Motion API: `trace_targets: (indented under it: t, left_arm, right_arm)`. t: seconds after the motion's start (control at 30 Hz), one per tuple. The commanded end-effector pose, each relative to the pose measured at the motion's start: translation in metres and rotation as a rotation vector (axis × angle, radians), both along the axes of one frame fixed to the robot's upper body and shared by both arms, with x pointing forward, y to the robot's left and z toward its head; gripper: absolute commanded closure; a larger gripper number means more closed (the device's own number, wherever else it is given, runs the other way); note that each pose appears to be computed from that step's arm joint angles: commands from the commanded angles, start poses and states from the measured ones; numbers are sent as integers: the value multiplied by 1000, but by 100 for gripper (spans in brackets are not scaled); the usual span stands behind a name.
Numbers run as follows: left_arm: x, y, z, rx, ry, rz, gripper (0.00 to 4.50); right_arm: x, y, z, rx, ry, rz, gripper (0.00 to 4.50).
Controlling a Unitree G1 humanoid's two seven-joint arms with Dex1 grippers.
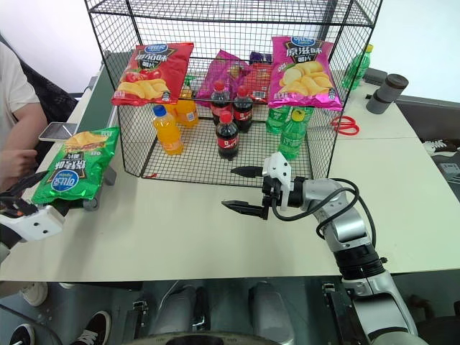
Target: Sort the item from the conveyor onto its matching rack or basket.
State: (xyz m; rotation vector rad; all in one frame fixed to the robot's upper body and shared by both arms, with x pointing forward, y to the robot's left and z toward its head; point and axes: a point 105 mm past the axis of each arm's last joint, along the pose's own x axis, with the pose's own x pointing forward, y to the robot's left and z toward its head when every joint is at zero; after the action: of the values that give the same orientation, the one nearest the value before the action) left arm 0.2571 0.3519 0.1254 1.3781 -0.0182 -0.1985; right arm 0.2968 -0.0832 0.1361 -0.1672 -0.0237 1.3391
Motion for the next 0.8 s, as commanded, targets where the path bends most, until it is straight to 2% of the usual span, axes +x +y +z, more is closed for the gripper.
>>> trace_targets:
  t: [0.03,0.3,0.4,0.53,0.63,0.8]
  left_arm:
    - [3,-1,10,6,-29,-11,0]
    - [7,-3,5,-9,10,-8,0]
    - [8,-7,3,-23,28,-26,89]
    - [9,-10,7,-30,19,-35,278]
    - [9,-10,8,-30,18,-37,438]
    - [7,-18,24,-61,-18,-74,445]
  right_arm:
    - [-2,-1,13,8,-60,2,3]
    - [2,-8,14,-1,-69,-28,3]
    - [1,-7,14,3,-68,-32,0]
    - [0,-6,13,4,-67,-31,0]
    - [1,-7,13,4,-68,-34,0]
    - [2,-8,12,1,-71,-40,0]
